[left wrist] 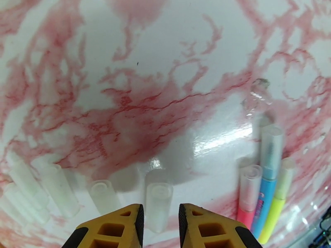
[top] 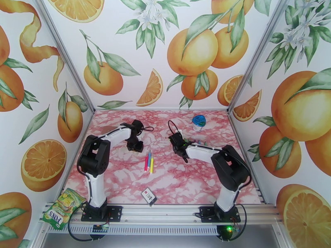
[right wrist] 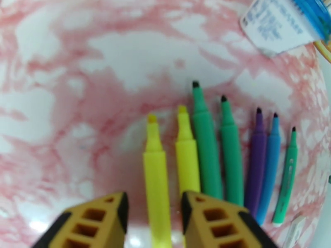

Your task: Open the pen caps

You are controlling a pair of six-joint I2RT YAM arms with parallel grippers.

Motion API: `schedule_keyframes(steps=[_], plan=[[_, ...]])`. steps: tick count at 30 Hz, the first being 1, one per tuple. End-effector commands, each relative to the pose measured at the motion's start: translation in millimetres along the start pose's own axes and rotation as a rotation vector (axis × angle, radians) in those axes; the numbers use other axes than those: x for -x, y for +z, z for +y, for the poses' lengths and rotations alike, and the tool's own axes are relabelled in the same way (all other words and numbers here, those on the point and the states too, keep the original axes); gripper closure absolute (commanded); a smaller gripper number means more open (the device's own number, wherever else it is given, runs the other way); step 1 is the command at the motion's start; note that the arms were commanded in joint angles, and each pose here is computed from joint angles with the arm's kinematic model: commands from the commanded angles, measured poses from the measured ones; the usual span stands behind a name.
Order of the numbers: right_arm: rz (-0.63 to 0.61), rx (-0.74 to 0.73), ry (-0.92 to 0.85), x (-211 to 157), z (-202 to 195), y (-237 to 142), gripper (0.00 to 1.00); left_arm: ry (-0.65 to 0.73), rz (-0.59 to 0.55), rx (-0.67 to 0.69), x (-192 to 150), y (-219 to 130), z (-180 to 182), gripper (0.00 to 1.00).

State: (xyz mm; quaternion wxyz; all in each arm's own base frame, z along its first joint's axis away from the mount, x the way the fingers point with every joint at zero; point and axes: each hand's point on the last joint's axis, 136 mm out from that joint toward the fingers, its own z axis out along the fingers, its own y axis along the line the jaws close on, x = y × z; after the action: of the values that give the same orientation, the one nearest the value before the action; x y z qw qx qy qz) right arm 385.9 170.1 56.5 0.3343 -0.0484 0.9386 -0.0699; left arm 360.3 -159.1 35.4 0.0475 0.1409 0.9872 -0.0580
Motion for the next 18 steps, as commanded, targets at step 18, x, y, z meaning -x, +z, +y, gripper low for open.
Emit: schedule_keyframes(steps=[18], plan=[[0.006,0.498,-0.04,0.9,93.0,-60.7,0.56,0.025,-0.428,-0.178,40.2,-85.7,-21.9,0.43]])
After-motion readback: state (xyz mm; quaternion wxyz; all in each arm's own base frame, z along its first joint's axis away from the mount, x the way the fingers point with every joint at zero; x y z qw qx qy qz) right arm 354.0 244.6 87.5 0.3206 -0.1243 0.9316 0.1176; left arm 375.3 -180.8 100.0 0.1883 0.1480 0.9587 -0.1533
